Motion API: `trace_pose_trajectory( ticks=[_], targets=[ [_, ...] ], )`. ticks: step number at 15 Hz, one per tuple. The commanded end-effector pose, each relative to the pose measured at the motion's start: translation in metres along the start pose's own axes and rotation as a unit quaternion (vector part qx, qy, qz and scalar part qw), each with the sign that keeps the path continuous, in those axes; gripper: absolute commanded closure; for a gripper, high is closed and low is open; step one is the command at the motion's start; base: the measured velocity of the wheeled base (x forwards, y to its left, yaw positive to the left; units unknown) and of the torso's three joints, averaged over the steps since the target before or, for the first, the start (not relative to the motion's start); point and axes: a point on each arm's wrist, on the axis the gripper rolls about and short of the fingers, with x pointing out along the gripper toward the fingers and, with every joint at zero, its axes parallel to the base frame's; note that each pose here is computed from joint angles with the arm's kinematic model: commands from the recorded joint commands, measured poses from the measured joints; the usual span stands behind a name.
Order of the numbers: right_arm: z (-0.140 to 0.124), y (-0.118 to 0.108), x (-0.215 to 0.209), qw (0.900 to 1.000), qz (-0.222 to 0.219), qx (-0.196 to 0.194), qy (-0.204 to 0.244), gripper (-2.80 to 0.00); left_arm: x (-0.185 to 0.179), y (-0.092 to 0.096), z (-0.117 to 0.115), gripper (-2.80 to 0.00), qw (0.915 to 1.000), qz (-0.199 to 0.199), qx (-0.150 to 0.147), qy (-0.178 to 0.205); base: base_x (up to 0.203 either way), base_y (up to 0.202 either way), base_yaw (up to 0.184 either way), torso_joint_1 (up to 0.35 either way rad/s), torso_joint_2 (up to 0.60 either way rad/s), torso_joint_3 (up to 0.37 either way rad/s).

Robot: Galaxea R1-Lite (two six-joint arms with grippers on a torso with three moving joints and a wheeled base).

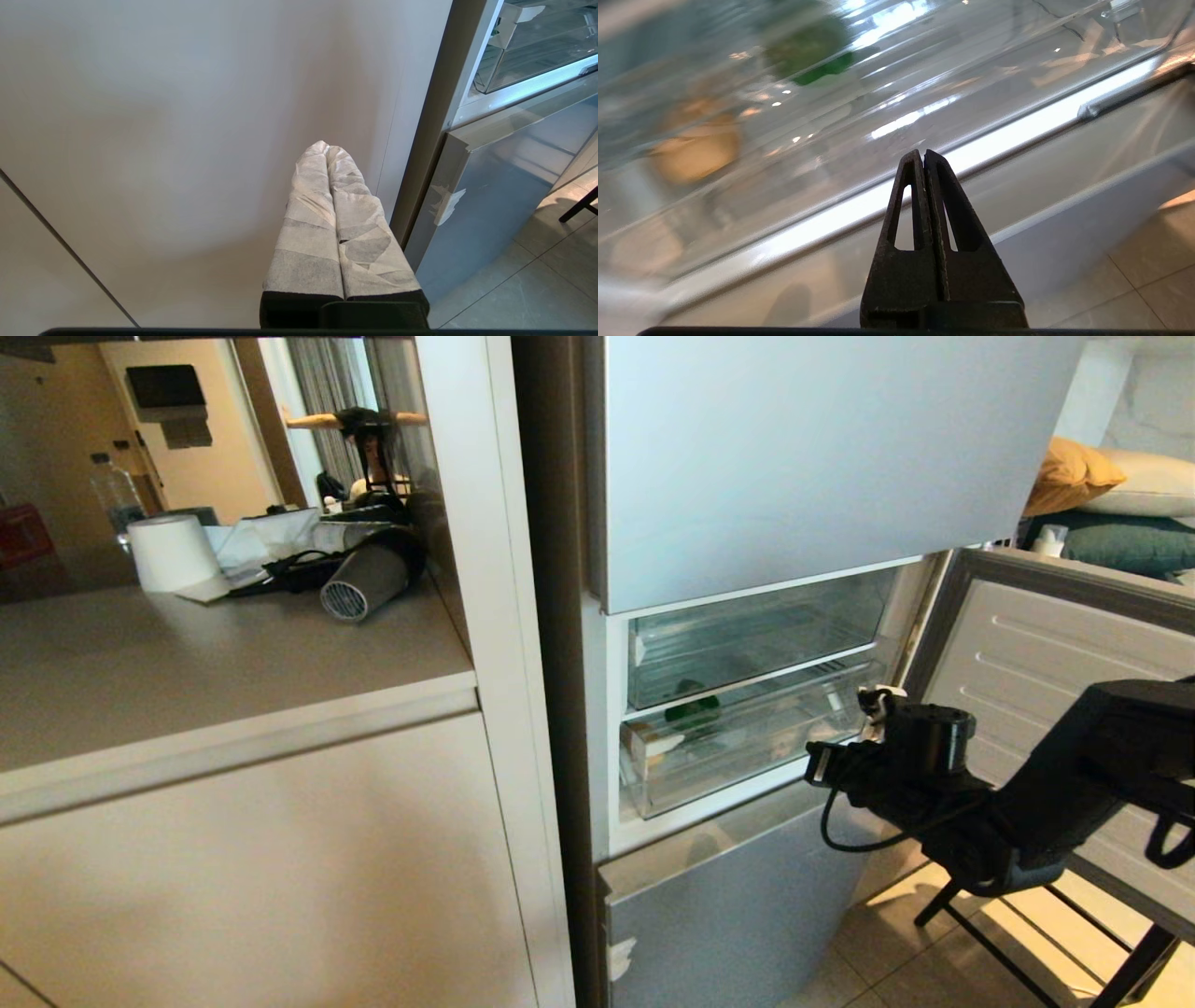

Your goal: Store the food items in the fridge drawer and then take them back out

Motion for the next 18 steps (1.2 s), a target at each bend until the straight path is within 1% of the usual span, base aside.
trace_pose_trajectory(
  ticks=[1,2,5,7,10,12,15,18],
  targets=[
    [0.024,0.010,-0.032,1.000,0.013,-0.001,-0.025,0.00,0.000,0.000,0.000,0.00,1.0000,0.000,0.000,0.000,0.000,0.000,0.000,0.000,0.00,0.000],
    [0.024,0.011,-0.034,1.000,0.015,-0.001,-0.023,0.00,0.000,0.000,0.000,0.00,1.0000,0.000,0.000,0.000,0.000,0.000,0.000,0.000,0.00,0.000],
    [0.001,0.006,-0.021,1.000,0.013,-0.001,0.010,0.00,0.000,0.000,0.000,0.00,1.0000,0.000,0.000,0.000,0.000,0.000,0.000,0.000,0.00,0.000],
    [-0.008,0.002,-0.006,1.000,0.009,-0.001,0.018,0.00,0.000,0.000,0.000,0.00,1.0000,0.000,0.000,0.000,0.000,0.000,0.000,0.000,0.00,0.000],
    [-0.009,-0.001,0.021,1.000,0.011,-0.006,0.000,0.00,0.000,0.000,0.000,0.00,1.0000,0.000,0.000,0.000,0.000,0.000,0.000,0.000,0.00,0.000],
    [-0.010,-0.001,0.036,1.000,0.011,-0.010,0.002,0.00,0.000,0.000,0.000,0.00,1.0000,0.000,0.000,0.000,0.000,0.000,0.000,0.000,0.00,0.000],
    [-0.003,0.001,0.054,1.000,0.016,-0.011,-0.004,0.00,0.000,0.000,0.000,0.00,1.0000,0.000,0.000,0.000,0.000,0.000,0.000,0.000,0.00,0.000],
    [0.001,0.005,0.059,0.998,0.061,-0.017,-0.001,0.00,0.000,0.000,0.000,0.00,1.0000,0.000,0.000,0.000,0.000,0.000,0.000,0.000,0.00,0.000]
  ],
)
